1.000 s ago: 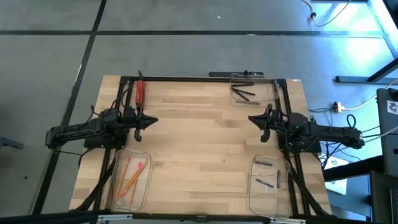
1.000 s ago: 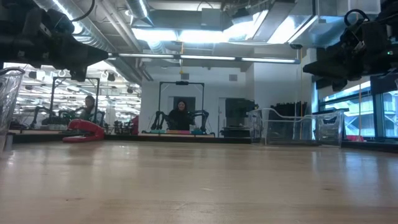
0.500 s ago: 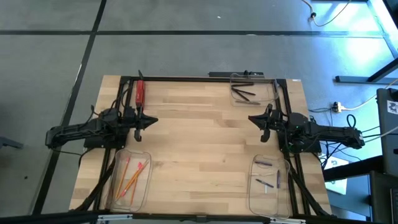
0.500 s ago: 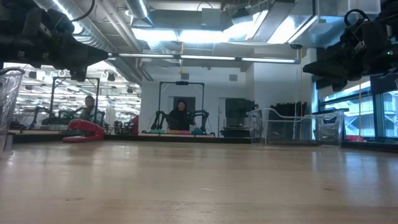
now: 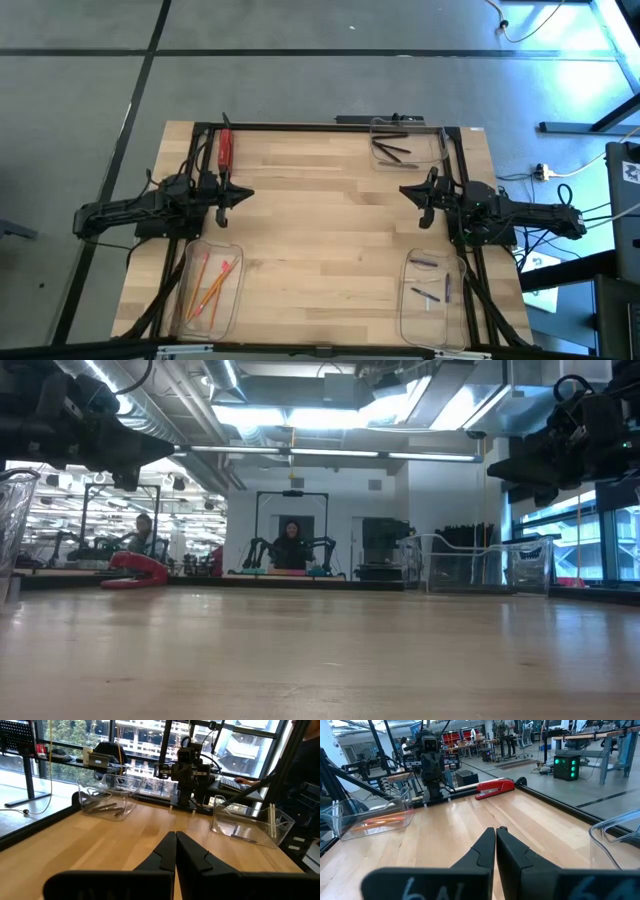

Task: Sort crayons/erasers/pens/pencils in bins
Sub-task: Return to Home Position

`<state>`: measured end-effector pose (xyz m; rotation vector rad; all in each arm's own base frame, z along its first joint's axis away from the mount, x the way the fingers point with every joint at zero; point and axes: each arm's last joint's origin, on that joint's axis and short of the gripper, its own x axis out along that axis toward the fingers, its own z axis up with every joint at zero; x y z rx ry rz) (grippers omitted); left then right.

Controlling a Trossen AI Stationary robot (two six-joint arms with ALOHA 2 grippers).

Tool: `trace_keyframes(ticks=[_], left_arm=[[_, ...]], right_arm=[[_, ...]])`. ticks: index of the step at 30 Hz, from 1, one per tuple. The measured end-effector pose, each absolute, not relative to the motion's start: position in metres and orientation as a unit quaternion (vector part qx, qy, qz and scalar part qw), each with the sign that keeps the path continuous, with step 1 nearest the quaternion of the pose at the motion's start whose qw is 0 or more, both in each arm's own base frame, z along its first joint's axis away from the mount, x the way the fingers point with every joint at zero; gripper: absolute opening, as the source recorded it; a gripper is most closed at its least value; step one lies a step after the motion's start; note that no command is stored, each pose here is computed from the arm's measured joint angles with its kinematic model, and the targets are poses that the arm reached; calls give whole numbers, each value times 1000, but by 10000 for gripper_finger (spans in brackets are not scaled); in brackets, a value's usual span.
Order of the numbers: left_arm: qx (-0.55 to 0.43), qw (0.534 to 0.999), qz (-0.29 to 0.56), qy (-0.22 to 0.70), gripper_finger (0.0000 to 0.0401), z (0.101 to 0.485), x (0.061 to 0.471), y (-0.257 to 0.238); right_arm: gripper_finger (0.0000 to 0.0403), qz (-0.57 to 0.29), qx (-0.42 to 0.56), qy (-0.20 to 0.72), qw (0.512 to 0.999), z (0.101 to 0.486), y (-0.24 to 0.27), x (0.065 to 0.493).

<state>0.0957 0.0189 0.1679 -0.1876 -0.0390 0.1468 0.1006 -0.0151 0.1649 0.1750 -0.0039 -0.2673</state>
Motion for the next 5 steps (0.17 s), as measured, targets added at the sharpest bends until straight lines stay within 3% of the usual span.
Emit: trace_keyframes(ticks=[5], left_arm=[[-94, 993, 73, -19, 0, 168, 96, 19]], right_arm=[[16, -133, 87, -2, 987, 165, -15, 101]])
